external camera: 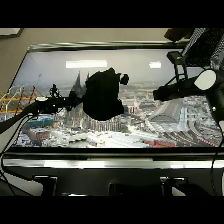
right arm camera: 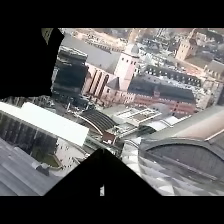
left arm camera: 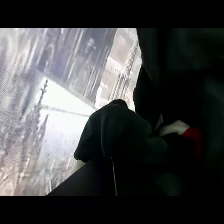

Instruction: Fold the clothes and pants, and hang the long-sleeved shirts on hangers.

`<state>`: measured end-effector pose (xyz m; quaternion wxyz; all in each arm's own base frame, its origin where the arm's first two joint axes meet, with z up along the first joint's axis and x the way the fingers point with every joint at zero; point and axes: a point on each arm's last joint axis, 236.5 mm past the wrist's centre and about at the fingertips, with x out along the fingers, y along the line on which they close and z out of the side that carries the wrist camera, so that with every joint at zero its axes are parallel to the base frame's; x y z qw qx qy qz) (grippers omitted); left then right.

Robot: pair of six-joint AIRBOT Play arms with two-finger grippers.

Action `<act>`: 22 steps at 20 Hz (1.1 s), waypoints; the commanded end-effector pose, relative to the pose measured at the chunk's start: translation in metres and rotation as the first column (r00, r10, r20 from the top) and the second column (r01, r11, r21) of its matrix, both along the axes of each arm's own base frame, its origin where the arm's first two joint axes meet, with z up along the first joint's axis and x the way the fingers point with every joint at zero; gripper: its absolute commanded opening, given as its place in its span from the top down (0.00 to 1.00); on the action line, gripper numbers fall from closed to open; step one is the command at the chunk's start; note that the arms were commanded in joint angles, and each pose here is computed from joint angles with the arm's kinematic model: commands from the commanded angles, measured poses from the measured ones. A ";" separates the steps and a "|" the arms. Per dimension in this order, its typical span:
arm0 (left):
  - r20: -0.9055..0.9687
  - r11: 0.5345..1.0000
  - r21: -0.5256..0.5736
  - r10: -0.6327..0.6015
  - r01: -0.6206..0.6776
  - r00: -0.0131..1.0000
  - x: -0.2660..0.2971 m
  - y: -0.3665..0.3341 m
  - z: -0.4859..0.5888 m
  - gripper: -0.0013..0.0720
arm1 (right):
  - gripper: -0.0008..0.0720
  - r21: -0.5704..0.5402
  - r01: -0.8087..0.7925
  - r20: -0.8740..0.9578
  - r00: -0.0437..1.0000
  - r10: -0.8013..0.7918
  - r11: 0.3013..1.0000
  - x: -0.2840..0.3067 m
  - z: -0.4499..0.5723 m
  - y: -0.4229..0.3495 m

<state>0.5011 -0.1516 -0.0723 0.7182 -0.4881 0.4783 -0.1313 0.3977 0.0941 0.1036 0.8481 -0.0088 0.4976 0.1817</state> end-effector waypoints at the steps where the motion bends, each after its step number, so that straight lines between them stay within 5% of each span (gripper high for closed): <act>1: -0.004 0.999 -0.025 -0.026 0.026 1.000 -0.005 -0.003 0.004 0.93 | 0.70 -0.019 0.161 -0.254 0.954 -0.161 0.987 -0.022 -0.059 -0.011; 2: -0.006 0.999 -0.032 -0.035 0.034 0.999 -0.006 -0.004 0.005 0.93 | 0.32 0.028 0.222 -0.340 0.919 -0.199 0.975 -0.028 -0.077 0.000; 3: -0.009 0.998 -0.038 -0.042 0.041 0.999 -0.008 -0.004 0.005 0.93 | 0.05 0.122 0.277 -0.401 0.892 -0.208 0.953 -0.025 -0.090 0.022; 6: -0.011 0.998 -0.027 -0.055 0.055 0.998 -0.010 -0.004 0.003 0.93 | 0.09 0.387 0.428 -0.477 0.851 -0.221 0.817 0.017 -0.109 0.076; 10: -0.010 0.998 -0.025 -0.052 0.052 0.999 -0.010 -0.003 0.003 0.93 | 0.09 0.484 0.535 -0.545 0.803 -0.239 0.693 0.053 -0.156 0.097; 17: -0.011 0.999 -0.015 -0.039 0.039 0.999 -0.008 0.007 0.001 0.93 | 0.10 0.487 0.446 -0.548 0.825 -0.135 0.751 0.034 -0.192 0.151; 20: -0.012 0.999 -0.013 -0.035 0.035 0.999 -0.007 0.011 0.001 0.93 | 0.31 0.479 0.476 -0.549 0.818 -0.171 0.738 0.037 -0.195 0.163; 22: -0.007 0.999 -0.014 -0.033 0.033 0.999 -0.007 0.012 0.004 0.93 | 0.80 0.484 0.479 -0.552 0.817 -0.169 0.733 0.038 -0.194 0.163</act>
